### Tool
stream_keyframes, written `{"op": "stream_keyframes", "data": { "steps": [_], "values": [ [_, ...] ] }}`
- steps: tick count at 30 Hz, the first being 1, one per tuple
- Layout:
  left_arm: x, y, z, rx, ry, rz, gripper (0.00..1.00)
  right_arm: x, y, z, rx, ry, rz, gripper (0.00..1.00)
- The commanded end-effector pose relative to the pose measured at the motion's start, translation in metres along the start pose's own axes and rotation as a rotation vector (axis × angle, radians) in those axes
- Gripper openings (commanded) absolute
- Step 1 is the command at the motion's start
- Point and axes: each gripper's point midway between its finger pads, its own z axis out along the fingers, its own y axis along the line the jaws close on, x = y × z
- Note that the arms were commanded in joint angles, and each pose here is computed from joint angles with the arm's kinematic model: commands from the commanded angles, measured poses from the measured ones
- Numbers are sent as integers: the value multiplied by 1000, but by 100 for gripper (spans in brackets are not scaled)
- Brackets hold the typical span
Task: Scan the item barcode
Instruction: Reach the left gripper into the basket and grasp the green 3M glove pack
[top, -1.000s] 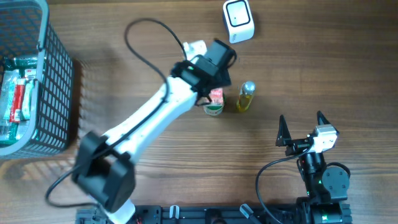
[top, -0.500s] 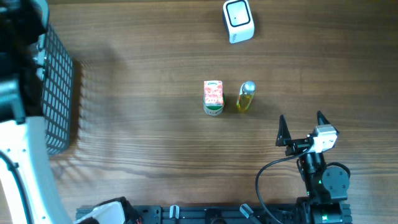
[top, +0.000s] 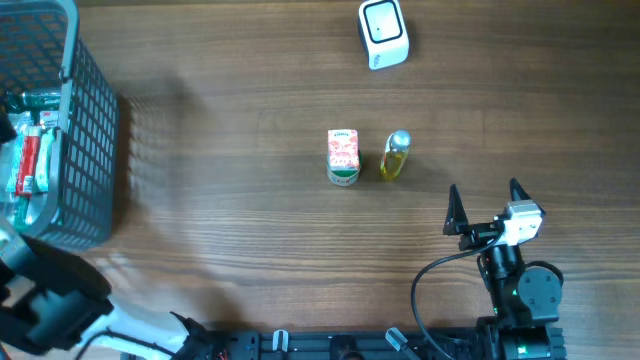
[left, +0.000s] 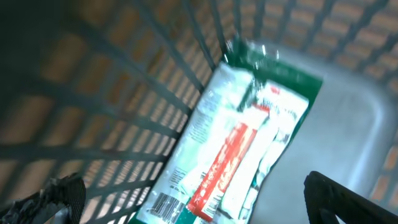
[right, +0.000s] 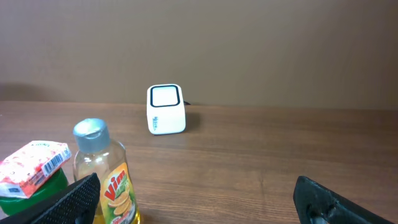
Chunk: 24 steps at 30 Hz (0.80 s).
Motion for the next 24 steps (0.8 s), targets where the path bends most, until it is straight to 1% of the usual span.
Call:
{"op": "stream_keyframes", "data": {
  "steps": [1, 3, 7, 12, 15, 19, 20, 22, 23, 24],
  "values": [
    [26, -19, 42, 108, 90, 172, 100, -1, 0, 0, -1, -3, -12, 100],
    [43, -31, 60, 175, 140, 246, 100, -1, 0, 0, -1, -3, -12, 100],
    [75, -42, 90, 247, 232, 361, 100, -1, 0, 0, -1, -3, -12, 100],
    [94, -48, 114, 277, 282, 385, 100, -1, 0, 0, -2, -3, -12, 100],
    [99, -50, 126, 280, 287, 385, 100, -1, 0, 0, -1, -3, -12, 100],
    [113, -49, 138, 269, 336, 389, 100, -1, 0, 0, -1, -3, -12, 100],
    [115, -46, 141, 251, 347, 394, 97, -1, 0, 0, -1, -3, -12, 100],
    [116, -43, 143, 232, 354, 398, 86, -1, 0, 0, -2, -3, -12, 100],
    [116, -42, 144, 228, 353, 399, 75, -1, 0, 0, -1, -3, -12, 100],
    [116, -42, 144, 228, 353, 399, 71, -1, 0, 0, -1, -3, -12, 100]
  ]
}}
